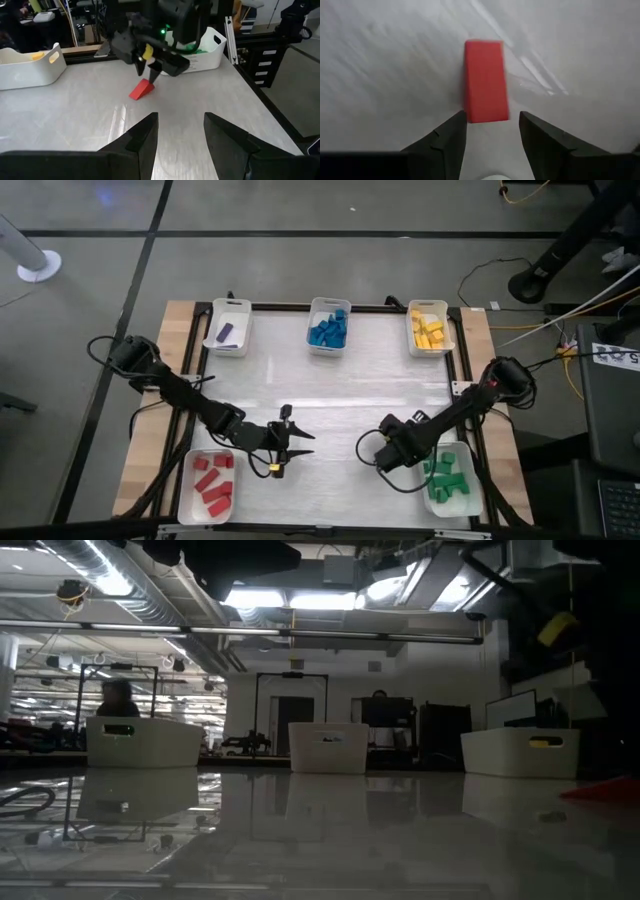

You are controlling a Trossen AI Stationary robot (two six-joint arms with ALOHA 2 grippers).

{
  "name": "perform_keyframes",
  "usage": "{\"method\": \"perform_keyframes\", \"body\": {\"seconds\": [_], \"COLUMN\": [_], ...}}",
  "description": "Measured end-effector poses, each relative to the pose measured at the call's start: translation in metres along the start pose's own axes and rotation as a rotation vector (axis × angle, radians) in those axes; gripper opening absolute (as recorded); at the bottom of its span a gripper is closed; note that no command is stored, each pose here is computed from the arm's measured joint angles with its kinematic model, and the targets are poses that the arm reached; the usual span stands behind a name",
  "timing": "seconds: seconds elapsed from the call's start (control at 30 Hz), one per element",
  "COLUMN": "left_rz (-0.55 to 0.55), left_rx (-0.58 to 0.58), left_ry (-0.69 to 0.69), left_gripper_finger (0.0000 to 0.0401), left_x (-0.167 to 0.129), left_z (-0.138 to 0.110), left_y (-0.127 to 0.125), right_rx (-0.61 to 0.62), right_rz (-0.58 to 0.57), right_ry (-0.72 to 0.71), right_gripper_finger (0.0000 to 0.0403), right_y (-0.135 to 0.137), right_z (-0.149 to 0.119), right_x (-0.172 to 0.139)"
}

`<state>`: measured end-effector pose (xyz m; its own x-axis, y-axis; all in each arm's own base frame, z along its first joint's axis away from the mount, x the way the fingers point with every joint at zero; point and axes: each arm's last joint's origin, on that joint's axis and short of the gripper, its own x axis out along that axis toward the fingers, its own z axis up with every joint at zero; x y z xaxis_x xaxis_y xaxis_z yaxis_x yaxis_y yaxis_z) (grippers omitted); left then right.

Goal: Sort blocks
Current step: Put the red block into the bottom left white bin

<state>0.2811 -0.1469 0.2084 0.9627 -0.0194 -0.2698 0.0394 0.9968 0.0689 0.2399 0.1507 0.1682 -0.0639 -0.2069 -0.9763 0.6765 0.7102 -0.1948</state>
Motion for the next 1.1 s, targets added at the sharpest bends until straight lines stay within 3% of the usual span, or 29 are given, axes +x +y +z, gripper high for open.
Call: {"method": "perform_keyframes", "body": {"seconds": [0.43,0.9,1.1], "left_rz": [0.000,0.000,0.000], "left_rx": [-0.001,-0.002,-0.001], "left_ry": [0.000,0.000,0.001], "left_gripper_finger": [0.0147,0.0147,0.0147], "left_x": [0.000,0.000,0.000], "left_z": [0.000,0.000,0.000], "left_y": [0.000,0.000,0.000], "right_rx": [-0.023,-0.267,-0.301], "right_rz": [-0.034,0.007,0.031], "right_ry": [0.016,-0.029,0.000], "right_gripper_finger": [0.0182,0.0182,0.0181], "right_y": [-0.010,-0.011,-0.010], "right_z": [-0.006,-0.006,-0.007], "right_x": [0.026,0.030,0.030]}}
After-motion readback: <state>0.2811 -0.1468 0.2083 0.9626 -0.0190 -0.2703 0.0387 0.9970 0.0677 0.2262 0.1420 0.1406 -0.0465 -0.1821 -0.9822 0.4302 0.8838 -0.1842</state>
